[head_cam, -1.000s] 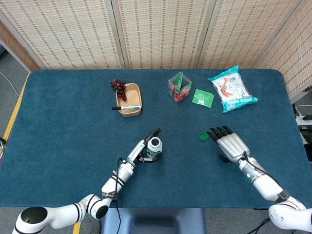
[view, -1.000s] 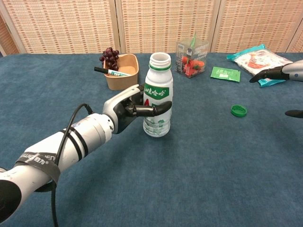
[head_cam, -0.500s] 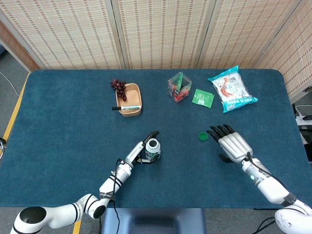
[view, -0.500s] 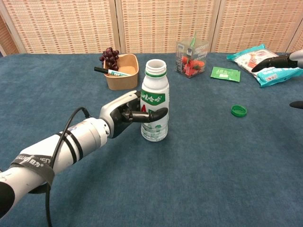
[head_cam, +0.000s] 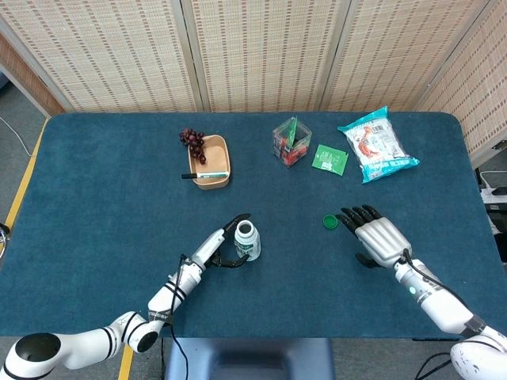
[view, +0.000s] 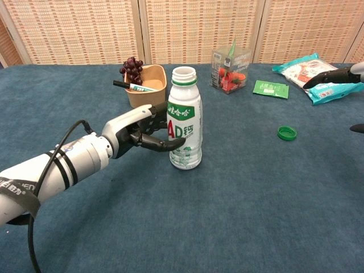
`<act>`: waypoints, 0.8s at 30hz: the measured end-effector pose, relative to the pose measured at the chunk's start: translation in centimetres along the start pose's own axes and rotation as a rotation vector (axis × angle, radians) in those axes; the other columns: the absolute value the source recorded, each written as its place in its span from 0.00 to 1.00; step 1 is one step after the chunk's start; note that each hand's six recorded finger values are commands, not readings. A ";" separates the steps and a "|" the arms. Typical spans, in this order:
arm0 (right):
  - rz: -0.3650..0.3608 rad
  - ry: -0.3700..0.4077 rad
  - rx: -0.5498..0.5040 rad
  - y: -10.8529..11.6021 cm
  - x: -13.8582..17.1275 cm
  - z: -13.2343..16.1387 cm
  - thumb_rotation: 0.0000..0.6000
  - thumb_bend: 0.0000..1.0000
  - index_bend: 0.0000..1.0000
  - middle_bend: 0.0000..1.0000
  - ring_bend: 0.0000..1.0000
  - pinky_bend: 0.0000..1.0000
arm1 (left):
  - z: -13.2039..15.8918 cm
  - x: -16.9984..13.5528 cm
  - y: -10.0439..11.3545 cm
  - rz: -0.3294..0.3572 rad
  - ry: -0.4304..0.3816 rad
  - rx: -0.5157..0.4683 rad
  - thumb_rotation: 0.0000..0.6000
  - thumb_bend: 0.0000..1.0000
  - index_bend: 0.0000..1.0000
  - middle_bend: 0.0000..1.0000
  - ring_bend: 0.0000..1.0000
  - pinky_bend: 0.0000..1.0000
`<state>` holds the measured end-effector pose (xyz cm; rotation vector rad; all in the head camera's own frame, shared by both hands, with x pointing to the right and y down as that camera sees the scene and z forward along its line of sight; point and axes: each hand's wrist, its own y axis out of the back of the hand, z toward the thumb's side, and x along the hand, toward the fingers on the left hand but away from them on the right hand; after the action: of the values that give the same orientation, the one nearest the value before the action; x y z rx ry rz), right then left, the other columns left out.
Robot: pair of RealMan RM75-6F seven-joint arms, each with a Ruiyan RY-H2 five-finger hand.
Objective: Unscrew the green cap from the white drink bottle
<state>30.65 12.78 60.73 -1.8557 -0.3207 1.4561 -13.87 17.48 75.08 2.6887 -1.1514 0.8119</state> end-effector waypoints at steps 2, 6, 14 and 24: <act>0.004 0.002 -0.007 0.0 0.1 0.0 1.00 0.29 0.00 0.00 0.00 0.00 | 0.1 -0.2 0.8 0.007 -0.002 0.049 1.00 0.36 0.00 0.00 0.00 0.00; 0.004 0.003 -0.011 0.0 0.1 0.0 1.00 0.29 0.00 0.00 0.00 0.00 | 0.1 -0.9 1.9 0.011 -0.001 0.109 1.00 0.35 0.00 0.00 0.00 0.00; -0.012 0.002 -0.013 0.3 0.3 -0.1 1.00 0.29 0.00 0.00 0.00 0.00 | -0.1 -2.9 3.9 0.003 0.019 0.185 1.00 0.34 0.00 0.00 0.00 0.00; -0.156 -0.085 -0.014 0.4 3.9 -1.8 1.00 0.29 0.00 0.00 0.00 0.00 | -4.1 -9.5 10.6 0.052 0.139 0.630 1.00 0.41 0.00 0.00 0.00 0.00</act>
<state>33.45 14.08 57.75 -1.7414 -0.5068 1.4308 -28.44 17.29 72.55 3.0026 -1.0723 1.5688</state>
